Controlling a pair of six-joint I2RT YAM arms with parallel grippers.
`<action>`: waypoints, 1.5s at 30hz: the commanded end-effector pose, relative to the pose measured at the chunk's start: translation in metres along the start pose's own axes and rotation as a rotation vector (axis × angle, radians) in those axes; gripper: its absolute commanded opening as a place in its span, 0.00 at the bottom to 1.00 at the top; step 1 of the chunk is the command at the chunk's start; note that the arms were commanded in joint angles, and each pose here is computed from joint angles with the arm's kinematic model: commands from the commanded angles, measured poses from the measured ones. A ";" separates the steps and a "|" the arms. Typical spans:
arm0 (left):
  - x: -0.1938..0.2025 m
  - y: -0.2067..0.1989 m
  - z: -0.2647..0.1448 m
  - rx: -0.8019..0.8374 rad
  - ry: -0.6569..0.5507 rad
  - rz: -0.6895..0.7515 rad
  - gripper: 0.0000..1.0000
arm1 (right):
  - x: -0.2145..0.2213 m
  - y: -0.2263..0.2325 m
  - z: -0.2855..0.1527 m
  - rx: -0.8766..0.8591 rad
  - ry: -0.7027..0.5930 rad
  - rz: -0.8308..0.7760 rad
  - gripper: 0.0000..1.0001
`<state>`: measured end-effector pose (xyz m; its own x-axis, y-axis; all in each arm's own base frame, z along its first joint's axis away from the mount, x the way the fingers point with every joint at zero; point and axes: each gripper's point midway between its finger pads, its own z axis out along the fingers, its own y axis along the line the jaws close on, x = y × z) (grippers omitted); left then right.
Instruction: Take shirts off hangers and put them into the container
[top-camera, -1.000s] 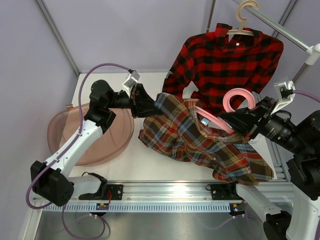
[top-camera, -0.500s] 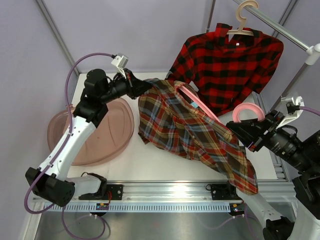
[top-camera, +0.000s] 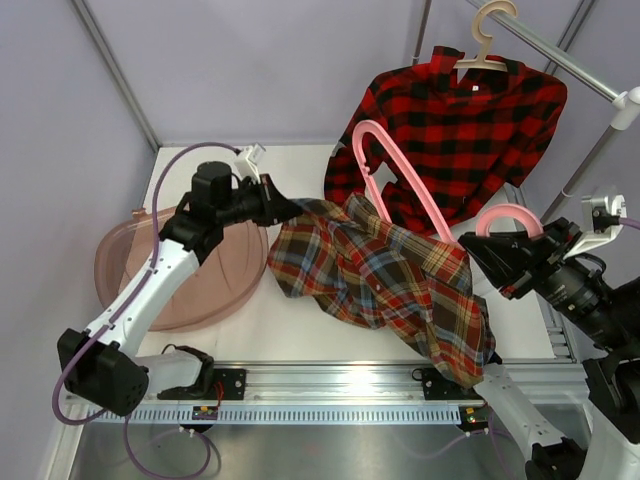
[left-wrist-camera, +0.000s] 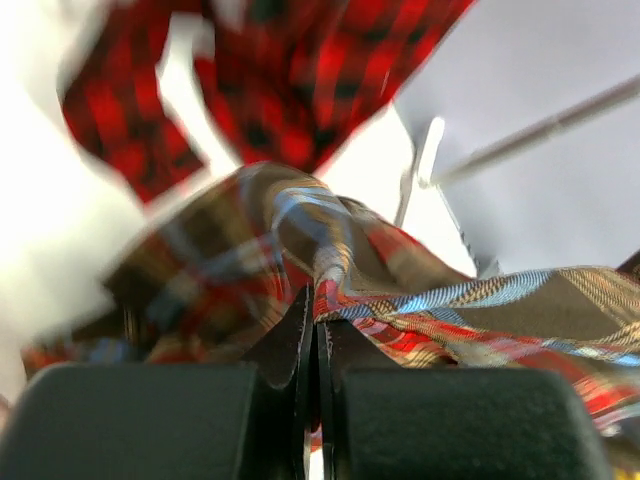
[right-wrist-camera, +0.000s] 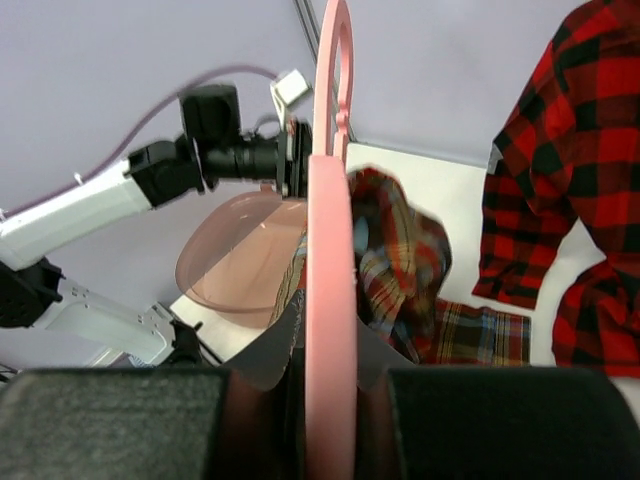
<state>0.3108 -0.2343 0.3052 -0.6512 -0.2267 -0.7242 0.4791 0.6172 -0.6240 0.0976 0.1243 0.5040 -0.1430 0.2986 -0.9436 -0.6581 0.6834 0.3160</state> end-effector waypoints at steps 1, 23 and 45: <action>0.016 0.014 -0.016 -0.030 -0.025 -0.010 0.00 | -0.050 0.023 0.005 -0.098 -0.171 -0.052 0.00; 0.012 -0.124 -0.114 0.219 -0.293 0.406 0.77 | 0.010 -0.021 0.066 -0.124 0.089 0.027 0.00; -0.003 -0.171 -0.135 0.636 -0.139 0.498 0.77 | 0.085 0.028 0.001 -0.336 0.320 0.149 0.00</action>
<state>0.1744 -0.2305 0.4371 -0.2554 -0.1642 -0.9528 0.9096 0.2934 -0.2944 0.0916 0.1655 0.4362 -0.4237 0.1699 -0.8897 -0.7682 0.4530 0.4524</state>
